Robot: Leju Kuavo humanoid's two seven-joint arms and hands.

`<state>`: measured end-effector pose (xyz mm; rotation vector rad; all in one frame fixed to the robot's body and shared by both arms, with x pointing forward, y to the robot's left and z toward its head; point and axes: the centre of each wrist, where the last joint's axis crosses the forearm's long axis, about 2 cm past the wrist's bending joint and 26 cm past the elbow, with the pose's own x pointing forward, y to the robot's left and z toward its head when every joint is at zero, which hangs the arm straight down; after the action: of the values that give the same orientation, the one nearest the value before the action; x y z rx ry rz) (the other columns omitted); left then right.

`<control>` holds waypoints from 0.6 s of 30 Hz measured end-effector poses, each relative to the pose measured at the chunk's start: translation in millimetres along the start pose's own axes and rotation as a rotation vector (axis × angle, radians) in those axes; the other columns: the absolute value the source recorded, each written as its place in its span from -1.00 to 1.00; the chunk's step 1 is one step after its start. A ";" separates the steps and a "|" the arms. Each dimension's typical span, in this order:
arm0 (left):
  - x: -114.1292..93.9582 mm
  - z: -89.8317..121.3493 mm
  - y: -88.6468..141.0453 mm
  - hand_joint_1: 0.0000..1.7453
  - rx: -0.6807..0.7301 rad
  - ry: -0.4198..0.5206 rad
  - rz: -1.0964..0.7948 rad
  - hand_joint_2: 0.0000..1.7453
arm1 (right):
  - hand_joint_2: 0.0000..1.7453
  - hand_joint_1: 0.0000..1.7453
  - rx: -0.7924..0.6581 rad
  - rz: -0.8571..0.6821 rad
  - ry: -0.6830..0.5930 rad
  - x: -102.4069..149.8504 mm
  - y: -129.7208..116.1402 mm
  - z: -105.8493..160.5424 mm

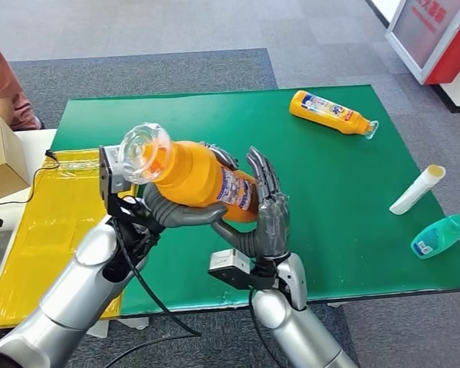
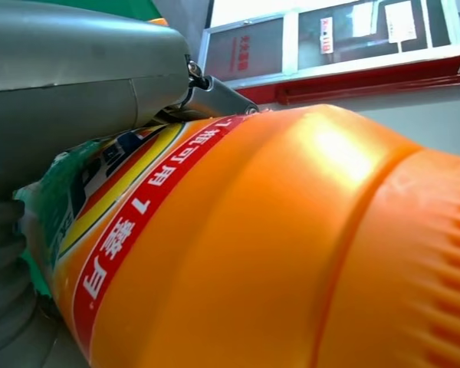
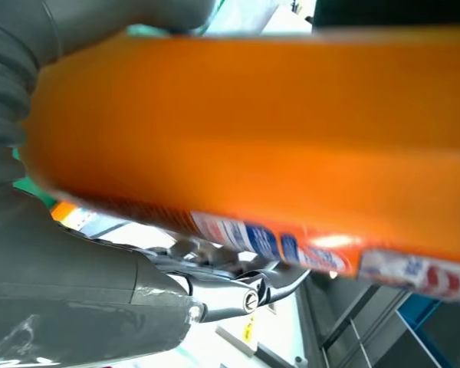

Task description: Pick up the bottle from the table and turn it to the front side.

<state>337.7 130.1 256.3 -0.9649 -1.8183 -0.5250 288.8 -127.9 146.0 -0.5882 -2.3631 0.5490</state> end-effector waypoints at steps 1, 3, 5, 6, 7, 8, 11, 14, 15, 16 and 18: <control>-0.9 1.0 0.0 1.00 0.006 0.002 -0.003 1.00 | 1.00 -1.00 -0.001 -0.003 0.005 0.0 0.1 0.3; -2.8 3.3 -0.2 1.00 0.027 0.000 -0.023 1.00 | 1.00 -1.00 0.001 -0.016 0.023 -0.1 0.3 1.2; -4.3 6.4 -0.8 1.00 0.063 -0.012 -0.072 1.00 | 1.00 -1.00 0.010 -0.043 0.057 -0.6 0.6 2.4; -4.7 8.4 -1.1 1.00 0.086 -0.022 -0.107 1.00 | 1.00 -1.00 0.016 -0.063 0.079 -1.3 0.7 3.1; -4.4 10.6 -1.4 1.00 0.113 -0.036 -0.149 1.00 | 1.00 -1.00 0.024 -0.089 0.106 -2.4 0.4 4.0; -3.8 13.3 -1.6 1.00 0.144 -0.051 -0.198 1.00 | 1.00 -1.00 0.032 -0.119 0.137 -3.9 -0.2 5.0; -0.7 23.8 -2.2 1.00 0.253 -0.111 -0.354 1.00 | 1.00 -1.00 0.040 -0.214 0.233 -10.4 -4.1 9.5; -0.4 36.5 -5.3 1.00 0.338 -0.152 -0.445 1.00 | 1.00 -1.00 0.029 -0.301 0.310 -17.5 -10.4 13.5; -1.2 41.0 -6.5 1.00 0.359 -0.156 -0.459 1.00 | 1.00 -1.00 0.022 -0.337 0.335 -19.9 -12.8 14.4; -2.2 45.3 -7.3 1.00 0.381 -0.159 -0.474 1.00 | 1.00 -1.00 0.012 -0.378 0.362 -22.6 -15.7 15.1; -4.9 54.1 -7.3 1.00 0.438 -0.158 -0.544 1.00 | 1.00 -1.00 -0.023 -0.456 0.409 -28.8 -23.1 15.9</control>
<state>302.8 162.3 228.9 -0.2125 -2.2243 -0.3525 292.2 -165.8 132.9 -0.1364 -2.0181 0.1737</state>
